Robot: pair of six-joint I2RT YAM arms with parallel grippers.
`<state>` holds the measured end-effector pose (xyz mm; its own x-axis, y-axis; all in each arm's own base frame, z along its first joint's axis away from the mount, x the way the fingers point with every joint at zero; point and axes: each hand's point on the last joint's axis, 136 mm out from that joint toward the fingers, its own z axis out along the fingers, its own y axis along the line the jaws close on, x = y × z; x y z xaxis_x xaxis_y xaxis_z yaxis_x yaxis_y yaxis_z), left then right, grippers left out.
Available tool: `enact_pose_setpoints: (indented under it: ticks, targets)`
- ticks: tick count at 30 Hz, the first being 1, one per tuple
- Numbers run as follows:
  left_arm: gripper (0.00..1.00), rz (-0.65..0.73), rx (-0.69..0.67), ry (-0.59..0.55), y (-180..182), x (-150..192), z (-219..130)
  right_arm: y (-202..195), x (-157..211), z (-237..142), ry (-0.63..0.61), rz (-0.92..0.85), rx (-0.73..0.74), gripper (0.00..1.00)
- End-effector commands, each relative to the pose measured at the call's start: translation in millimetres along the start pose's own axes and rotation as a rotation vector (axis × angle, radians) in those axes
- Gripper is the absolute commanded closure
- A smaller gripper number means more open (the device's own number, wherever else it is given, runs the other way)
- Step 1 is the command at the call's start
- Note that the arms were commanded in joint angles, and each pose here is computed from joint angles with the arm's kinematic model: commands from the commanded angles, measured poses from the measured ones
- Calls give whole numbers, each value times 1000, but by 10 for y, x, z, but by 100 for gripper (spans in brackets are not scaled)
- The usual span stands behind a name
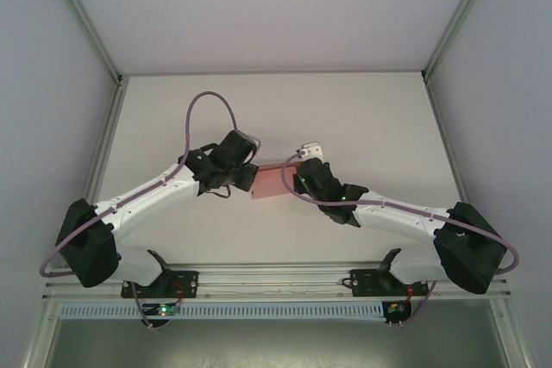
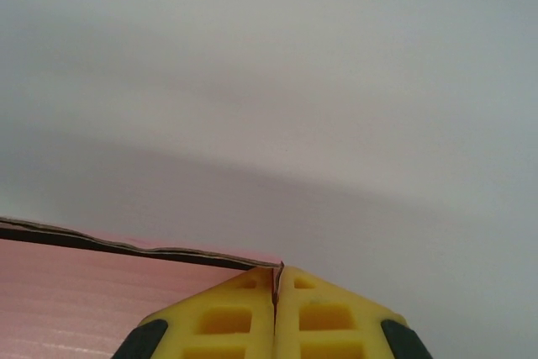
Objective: Assemble paper box
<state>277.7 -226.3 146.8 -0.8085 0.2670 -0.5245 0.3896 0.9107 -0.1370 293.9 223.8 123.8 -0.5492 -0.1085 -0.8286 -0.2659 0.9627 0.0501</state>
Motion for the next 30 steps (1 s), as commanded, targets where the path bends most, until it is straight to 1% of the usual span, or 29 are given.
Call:
enact_pose_setpoints:
  ticks: [1, 3, 8, 12, 16, 21, 26, 27, 30]
  targets:
    - [100, -154, 11, -20, -78, -153, -68, 3, 315, -3, 113, -57, 19, 100]
    - [100, -221, -12, -4, -53, -166, -35, 18, 318, -11, 112, -55, 24, 100]
    - [100, -315, -34, 44, -61, -159, 44, 36, 343, -35, 113, -39, 29, 100]
    - [100, -370, -40, 36, -62, -198, 43, 57, 352, -46, 114, -35, 24, 100]
    - [100, -417, -39, -2, -33, -252, -19, 62, 369, -44, 118, -30, 21, 100]
    - [100, -476, -43, -20, 40, -230, -32, 67, 400, -25, 125, -32, 21, 100]
    - [100, -552, -7, -45, 68, -216, 25, 93, 403, -4, 133, -30, 19, 100]
    - [100, -548, 14, -52, 38, -237, 37, 107, 388, -5, 132, -27, 14, 100]
    - [100, -557, 20, -43, 21, -239, 51, 113, 404, 9, 143, -29, 16, 100]
